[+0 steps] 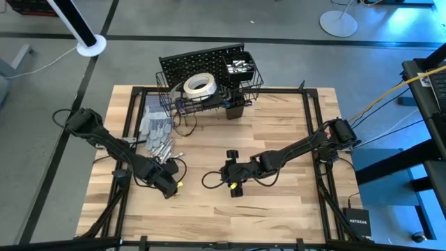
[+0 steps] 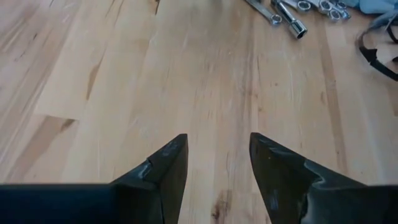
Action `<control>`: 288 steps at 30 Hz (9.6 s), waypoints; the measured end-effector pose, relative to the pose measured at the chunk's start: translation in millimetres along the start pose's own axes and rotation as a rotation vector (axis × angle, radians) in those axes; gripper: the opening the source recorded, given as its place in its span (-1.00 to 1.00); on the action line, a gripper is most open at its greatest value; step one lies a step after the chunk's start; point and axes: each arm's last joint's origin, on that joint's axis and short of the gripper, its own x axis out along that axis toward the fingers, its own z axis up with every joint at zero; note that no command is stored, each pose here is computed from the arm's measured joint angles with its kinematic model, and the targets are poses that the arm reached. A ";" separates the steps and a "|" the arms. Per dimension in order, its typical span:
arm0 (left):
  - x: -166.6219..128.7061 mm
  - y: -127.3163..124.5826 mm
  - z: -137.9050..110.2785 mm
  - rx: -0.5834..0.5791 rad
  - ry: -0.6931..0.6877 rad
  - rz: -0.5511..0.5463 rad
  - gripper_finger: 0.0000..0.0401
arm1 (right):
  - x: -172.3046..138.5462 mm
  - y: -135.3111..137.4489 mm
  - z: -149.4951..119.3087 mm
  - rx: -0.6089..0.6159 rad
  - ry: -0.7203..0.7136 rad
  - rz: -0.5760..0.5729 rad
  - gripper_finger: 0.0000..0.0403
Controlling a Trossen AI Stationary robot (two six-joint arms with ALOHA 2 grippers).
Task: Hang tools onto peg board
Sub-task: Put the socket into the top black bin on the pegboard
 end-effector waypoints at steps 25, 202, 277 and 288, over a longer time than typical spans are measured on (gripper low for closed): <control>-0.9 -3.6 -1.7 0.110 -0.026 -0.057 -0.89 | -1.8 0.3 1.0 -0.009 -0.003 0.014 -0.12; -59.1 48.7 5.3 -0.052 -0.880 -0.626 -0.37 | -62.3 2.1 81.6 -0.582 -0.435 -0.471 -0.55; -28.2 48.3 0.3 -0.188 -0.238 -0.029 -0.40 | -121.2 16.1 -0.7 0.114 -0.342 -0.133 0.17; -7.8 67.5 6.9 -0.300 -0.076 0.001 -0.40 | -69.4 11.1 -72.2 0.299 -0.517 -0.135 0.17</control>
